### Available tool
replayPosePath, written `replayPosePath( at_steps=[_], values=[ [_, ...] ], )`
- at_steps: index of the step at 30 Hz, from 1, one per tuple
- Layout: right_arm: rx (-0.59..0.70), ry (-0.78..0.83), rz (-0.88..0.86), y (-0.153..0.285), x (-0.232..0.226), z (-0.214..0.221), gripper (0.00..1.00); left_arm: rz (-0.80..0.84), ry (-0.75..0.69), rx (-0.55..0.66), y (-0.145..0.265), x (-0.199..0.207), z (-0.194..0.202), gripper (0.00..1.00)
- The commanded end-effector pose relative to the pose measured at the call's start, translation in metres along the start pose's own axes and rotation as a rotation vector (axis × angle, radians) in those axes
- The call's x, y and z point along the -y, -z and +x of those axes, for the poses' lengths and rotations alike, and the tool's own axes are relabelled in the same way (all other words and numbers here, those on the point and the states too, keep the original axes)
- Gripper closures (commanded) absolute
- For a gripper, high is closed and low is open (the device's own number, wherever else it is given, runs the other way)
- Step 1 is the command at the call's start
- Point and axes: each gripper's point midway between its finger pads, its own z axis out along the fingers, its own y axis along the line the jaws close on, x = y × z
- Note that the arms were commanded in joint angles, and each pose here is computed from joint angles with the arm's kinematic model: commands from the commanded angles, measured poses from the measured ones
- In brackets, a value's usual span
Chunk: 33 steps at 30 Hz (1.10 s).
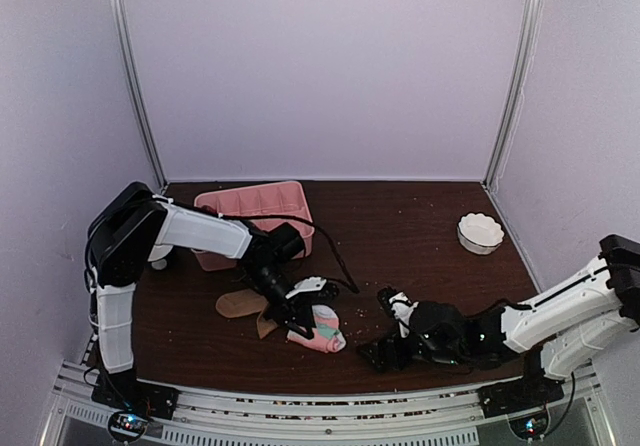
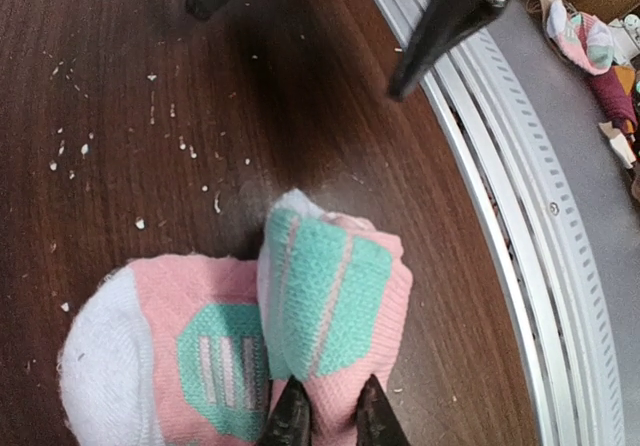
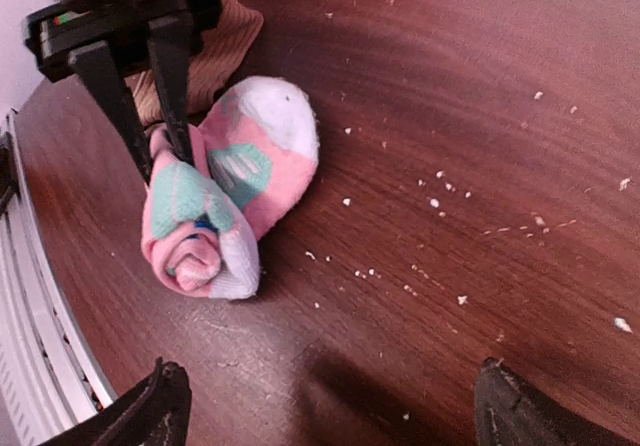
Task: Roll the socks
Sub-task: Pick up the sock from the center of the board.
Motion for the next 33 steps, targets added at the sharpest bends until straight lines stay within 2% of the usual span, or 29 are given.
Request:
replayPosePath(
  at_steps=[1,3,5,7,9,12,16,21,26,33],
  values=[
    [0.201,0.218,0.47,0.048,0.044,-0.043,0.0,0.079,0.191,-0.158,-0.017,0.001,0.049,0.9],
    [0.245,0.179,0.494,0.054,0.046,-0.052,0.0,0.146,0.203,-0.139,-0.018,0.007,0.043,0.9],
    [0.293,0.069,0.497,0.057,0.054,-0.051,0.0,0.185,0.229,-0.13,-0.019,0.008,0.038,0.9],
    [0.308,0.023,0.41,0.053,0.052,-0.044,0.0,0.212,0.246,-0.129,-0.02,0.008,0.038,0.89],
    [0.295,0.097,0.3,0.048,0.035,-0.039,0.0,0.223,0.255,-0.126,-0.021,0.009,0.038,0.88],
    [0.272,0.384,0.195,0.041,-0.01,-0.03,0.11,0.231,0.278,-0.141,-0.024,0.009,0.044,0.88],
    [0.173,0.659,0.123,0.018,-0.053,-0.016,0.13,0.228,0.278,-0.171,-0.027,0.006,0.053,0.87],
    [0.121,0.878,0.025,-0.011,-0.096,-0.014,0.14,0.208,0.261,-0.189,-0.026,0.002,0.054,0.86],
    [0.051,1.027,0.027,-0.039,-0.103,-0.011,0.19,0.167,0.24,-0.228,-0.026,-0.005,0.06,0.84],
    [-0.025,1.068,0.048,-0.065,-0.081,-0.018,0.31,0.169,0.228,-0.23,-0.026,-0.004,0.06,0.84]
  ],
)
